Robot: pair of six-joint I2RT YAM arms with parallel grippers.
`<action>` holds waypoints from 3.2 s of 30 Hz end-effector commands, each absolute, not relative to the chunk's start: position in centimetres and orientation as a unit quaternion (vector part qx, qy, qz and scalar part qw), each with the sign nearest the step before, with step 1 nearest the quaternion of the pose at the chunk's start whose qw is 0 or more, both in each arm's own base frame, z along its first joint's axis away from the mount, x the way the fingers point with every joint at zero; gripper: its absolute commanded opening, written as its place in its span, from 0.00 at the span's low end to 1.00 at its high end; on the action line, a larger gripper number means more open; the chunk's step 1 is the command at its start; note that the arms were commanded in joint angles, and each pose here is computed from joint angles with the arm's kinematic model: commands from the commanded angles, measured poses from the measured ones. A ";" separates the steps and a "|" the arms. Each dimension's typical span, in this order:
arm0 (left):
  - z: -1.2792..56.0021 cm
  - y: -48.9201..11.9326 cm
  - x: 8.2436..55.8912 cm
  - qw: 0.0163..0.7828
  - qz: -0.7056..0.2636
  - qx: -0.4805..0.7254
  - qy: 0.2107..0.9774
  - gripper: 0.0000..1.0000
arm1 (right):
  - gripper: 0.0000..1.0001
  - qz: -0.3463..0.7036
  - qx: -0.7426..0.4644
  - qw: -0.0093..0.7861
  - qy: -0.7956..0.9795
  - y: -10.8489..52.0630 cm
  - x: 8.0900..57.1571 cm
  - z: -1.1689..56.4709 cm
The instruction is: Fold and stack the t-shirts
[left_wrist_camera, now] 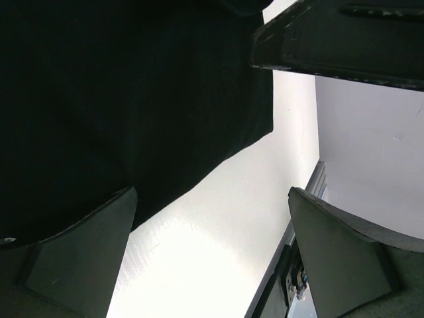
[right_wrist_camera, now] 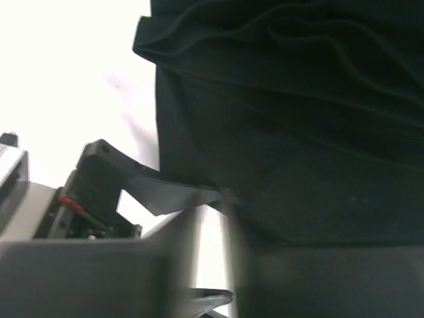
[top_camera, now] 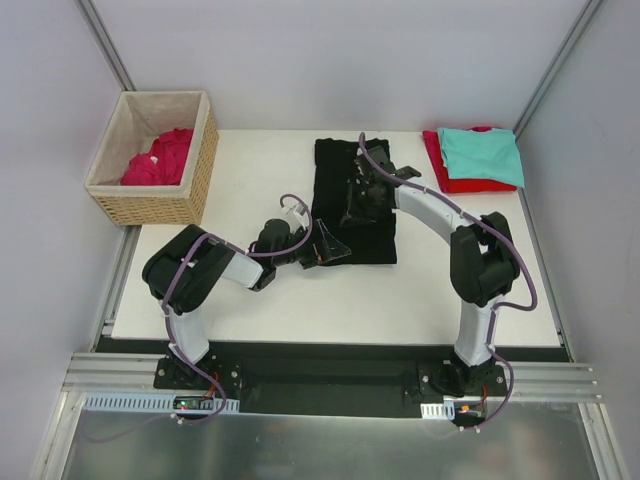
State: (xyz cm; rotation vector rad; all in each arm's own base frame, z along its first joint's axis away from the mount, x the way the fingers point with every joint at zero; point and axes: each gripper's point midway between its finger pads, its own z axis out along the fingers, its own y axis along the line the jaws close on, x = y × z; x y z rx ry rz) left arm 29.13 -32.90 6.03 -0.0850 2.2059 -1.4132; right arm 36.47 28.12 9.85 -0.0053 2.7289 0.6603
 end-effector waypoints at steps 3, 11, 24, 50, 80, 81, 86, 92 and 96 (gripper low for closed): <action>6.4 -32.6 28.4 0.252 -0.526 -0.025 0.812 0.99 | 0.01 0.221 0.014 0.161 0.962 27.3 35.7 10.0; 6.7 -32.5 28.5 0.254 -0.525 -0.023 0.812 0.99 | 0.01 0.197 0.024 0.140 0.970 27.1 36.0 6.3; 6.5 -31.9 29.0 0.255 -0.520 -0.023 0.815 0.99 | 0.01 0.171 0.036 0.166 0.971 27.9 42.1 3.7; 8.0 -32.1 29.2 0.249 -0.526 -0.014 0.813 0.99 | 0.01 0.141 0.057 0.264 0.953 21.1 41.8 11.5; 6.8 -25.2 23.8 0.255 -0.390 -0.005 0.885 0.99 | 0.70 0.103 0.101 0.285 0.948 12.7 25.4 7.1; 6.5 -24.9 23.9 0.252 -0.392 -0.011 0.885 0.99 | 0.69 0.102 0.102 0.285 0.948 12.6 25.4 7.0; 6.7 -25.0 24.1 0.253 -0.398 -0.014 0.882 0.99 | 0.70 0.120 0.104 0.309 0.938 13.5 27.4 9.5; 9.1 -25.9 25.1 0.263 -0.413 -0.004 0.872 0.99 | 0.69 0.161 0.087 0.320 0.930 16.4 30.9 13.9; 11.9 -26.7 25.7 0.279 -0.438 0.003 0.855 0.99 | 0.69 0.191 0.086 0.290 0.934 18.6 31.9 12.4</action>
